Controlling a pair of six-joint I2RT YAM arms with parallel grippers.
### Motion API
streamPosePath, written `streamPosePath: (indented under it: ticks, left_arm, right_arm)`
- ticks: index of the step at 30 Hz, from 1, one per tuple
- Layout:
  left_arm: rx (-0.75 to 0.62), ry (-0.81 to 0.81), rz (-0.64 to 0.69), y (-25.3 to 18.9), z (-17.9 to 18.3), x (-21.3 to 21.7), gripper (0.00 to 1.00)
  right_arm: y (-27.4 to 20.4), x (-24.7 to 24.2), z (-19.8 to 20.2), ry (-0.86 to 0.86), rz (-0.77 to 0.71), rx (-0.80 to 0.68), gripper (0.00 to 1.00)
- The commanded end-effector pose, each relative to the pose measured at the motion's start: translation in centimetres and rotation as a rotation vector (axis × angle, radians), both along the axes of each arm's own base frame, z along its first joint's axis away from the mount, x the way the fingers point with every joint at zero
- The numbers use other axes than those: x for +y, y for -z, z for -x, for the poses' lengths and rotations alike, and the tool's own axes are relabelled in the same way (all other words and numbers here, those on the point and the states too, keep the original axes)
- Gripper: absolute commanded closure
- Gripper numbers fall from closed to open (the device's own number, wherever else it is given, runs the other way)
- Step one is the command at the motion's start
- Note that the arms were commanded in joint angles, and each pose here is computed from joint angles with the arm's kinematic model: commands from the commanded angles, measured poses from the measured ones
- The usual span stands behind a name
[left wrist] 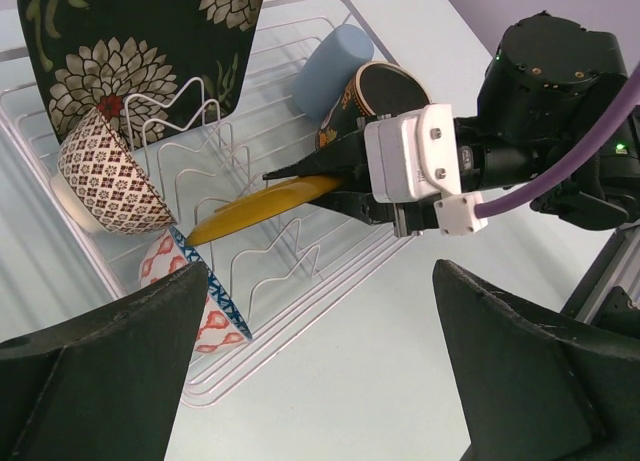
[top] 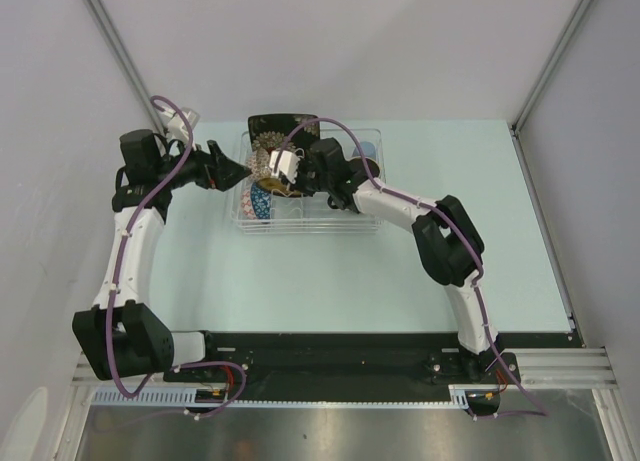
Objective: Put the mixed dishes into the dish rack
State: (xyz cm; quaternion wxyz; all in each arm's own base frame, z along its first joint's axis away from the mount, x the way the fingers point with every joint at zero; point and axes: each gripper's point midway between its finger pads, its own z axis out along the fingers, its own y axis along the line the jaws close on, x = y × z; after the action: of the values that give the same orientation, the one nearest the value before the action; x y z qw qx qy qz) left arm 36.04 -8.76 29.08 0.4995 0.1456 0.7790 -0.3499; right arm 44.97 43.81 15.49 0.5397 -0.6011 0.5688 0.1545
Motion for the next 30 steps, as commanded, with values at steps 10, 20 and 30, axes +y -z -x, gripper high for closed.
streamPosePath:
  ticks: [10, 20, 30]
  left_arm:
    - [-0.050, 0.030, 0.000, -1.2, 0.1, -0.1, 0.00]
    - [-0.049, 0.034, 0.003, -1.3, 0.2, -0.2, 0.00]
    - [-0.056, 0.030, -0.002, -1.5, 0.3, -0.1, 0.01]
  right_arm:
    - [0.0, -0.7, -1.1, 0.101, -0.059, 0.010, 0.62]
    - [-1.4, -0.9, -1.1, 0.131, -0.083, 0.001, 0.00]
    - [-9.9, -2.8, 1.8, 0.175, -0.146, -0.106, 0.00]
